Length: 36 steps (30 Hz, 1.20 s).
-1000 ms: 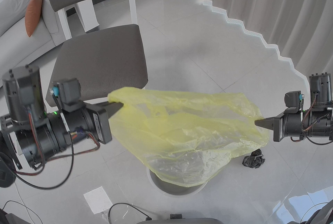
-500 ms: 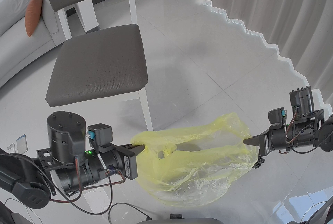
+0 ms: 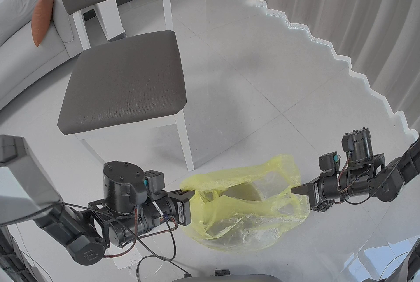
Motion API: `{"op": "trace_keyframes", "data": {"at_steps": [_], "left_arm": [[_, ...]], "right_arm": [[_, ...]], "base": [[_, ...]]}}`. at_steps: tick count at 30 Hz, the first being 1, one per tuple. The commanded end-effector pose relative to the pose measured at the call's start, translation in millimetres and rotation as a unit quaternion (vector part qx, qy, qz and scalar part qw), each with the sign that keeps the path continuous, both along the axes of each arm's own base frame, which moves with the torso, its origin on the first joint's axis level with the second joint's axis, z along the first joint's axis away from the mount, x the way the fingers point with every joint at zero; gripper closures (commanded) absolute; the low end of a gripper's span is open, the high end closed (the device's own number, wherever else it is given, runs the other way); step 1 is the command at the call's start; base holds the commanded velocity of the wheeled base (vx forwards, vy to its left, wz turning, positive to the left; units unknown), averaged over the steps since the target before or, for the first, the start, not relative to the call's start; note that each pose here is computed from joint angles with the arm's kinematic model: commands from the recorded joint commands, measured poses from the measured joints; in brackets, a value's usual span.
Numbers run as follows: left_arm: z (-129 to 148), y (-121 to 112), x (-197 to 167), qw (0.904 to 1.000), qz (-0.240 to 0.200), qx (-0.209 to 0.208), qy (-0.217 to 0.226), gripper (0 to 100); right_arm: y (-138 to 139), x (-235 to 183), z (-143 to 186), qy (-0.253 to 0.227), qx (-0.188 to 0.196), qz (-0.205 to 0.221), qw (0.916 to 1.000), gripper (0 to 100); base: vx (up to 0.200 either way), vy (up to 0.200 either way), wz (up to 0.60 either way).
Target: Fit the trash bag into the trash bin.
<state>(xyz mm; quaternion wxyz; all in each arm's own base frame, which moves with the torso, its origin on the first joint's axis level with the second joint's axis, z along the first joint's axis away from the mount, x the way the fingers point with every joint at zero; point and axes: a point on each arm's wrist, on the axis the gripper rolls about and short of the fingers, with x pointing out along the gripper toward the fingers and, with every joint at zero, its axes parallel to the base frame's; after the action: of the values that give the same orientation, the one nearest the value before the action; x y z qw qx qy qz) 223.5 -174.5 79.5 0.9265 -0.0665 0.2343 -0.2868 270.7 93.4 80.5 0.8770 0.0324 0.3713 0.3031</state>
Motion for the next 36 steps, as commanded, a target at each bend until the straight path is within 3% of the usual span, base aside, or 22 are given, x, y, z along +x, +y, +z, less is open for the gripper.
{"op": "trace_keyframes", "data": {"at_steps": [1,13,19,29,36], "left_arm": [[-42.7,6.9,10.0,0.9986,0.003,0.025,0.047,100],[-76.7,23.4,14.9,0.9969,0.020,0.032,0.069,100],[-92.3,20.1,30.3,0.9964,0.027,0.032,0.073,100],[-96.9,15.1,28.0,0.9970,0.012,0.024,0.072,100],[-122.9,14.6,33.1,0.9971,0.012,0.028,0.070,100]], "right_arm": [[4.4,10.4,-32.4,0.036,0.007,0.018,0.9992,100],[12.5,32.0,-77.9,0.048,0.004,0.029,0.9984,100],[18.4,52.2,-98.1,0.047,0.005,0.028,0.9985,100],[16.9,40.5,-94.3,0.052,0.001,0.034,0.9981,100],[11.7,29.4,-78.0,0.037,0.000,0.036,0.9987,100]], "base": [[0.000,0.000,0.00],[0.000,0.000,0.00],[0.000,0.000,0.00],[0.000,0.000,0.00],[0.000,0.000,0.00]]}}
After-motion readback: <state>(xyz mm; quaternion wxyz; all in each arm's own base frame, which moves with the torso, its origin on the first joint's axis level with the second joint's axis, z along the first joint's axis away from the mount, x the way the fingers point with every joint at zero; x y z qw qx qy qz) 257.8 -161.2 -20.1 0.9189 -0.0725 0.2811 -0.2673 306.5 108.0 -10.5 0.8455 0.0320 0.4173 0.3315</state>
